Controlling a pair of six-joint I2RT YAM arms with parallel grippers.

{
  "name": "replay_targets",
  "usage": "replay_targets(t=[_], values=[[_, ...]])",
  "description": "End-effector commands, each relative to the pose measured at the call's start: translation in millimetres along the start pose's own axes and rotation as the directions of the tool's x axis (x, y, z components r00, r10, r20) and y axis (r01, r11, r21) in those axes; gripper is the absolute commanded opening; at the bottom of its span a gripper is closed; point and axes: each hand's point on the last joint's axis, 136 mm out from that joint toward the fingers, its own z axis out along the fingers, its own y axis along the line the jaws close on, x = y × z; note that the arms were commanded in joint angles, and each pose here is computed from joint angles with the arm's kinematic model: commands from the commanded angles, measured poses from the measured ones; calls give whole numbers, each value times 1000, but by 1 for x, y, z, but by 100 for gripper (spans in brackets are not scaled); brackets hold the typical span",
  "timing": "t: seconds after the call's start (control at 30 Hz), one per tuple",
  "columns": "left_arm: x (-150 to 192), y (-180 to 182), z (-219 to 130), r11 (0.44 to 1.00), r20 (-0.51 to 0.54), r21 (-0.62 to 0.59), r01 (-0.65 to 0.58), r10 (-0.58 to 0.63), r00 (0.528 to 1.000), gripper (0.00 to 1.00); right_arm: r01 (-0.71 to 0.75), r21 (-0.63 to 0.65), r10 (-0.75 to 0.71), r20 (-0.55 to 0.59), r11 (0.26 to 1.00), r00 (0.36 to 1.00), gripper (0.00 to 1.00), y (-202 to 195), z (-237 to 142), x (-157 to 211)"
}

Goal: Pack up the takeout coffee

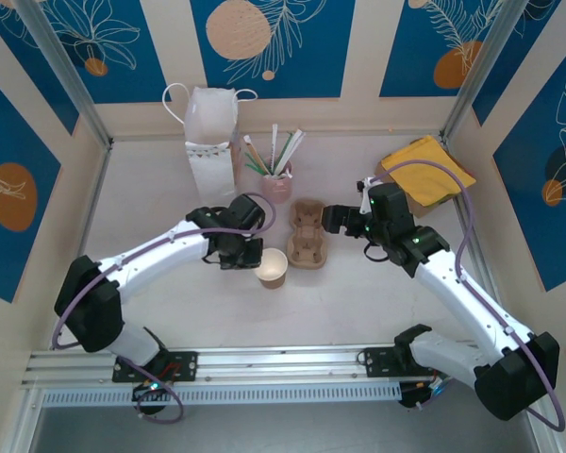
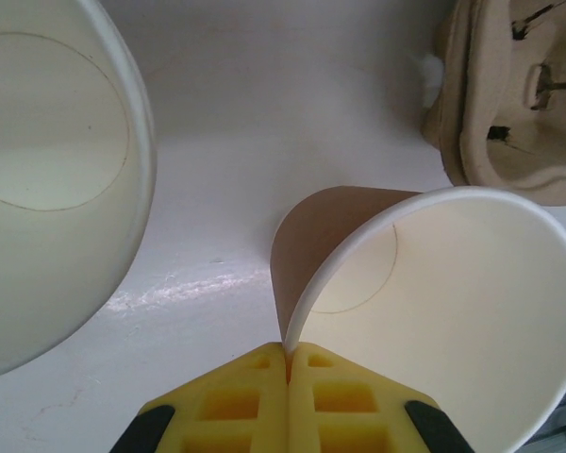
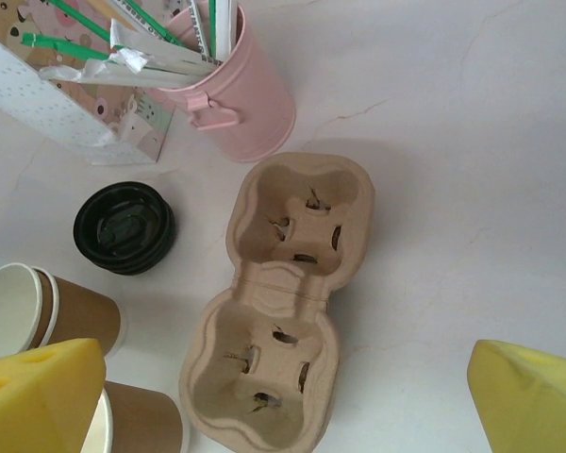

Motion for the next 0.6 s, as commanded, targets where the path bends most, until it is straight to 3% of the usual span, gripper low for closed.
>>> replay_targets(t=[0.0, 0.3, 0.47, 0.57], values=[[9, -3, 7, 1000, -36, 1, -12, 12, 999, 1, -12, -23, 12, 0, 1000, 1000, 99, 5, 1, -2], [12, -2, 15, 999, -68, -24, -36, 34, 997, 4, -16, -27, 15, -11, 1000, 1000, 99, 9, 6, -3], [11, -5, 13, 999, -66, -21, -45, 44, 997, 20, -8, -34, 7, -15, 999, 1000, 99, 13, 8, -5], [9, -7, 10, 998, -66, -21, -51, 49, 997, 24, 2, -36, -3, -17, 999, 1000, 99, 16, 9, -6]])
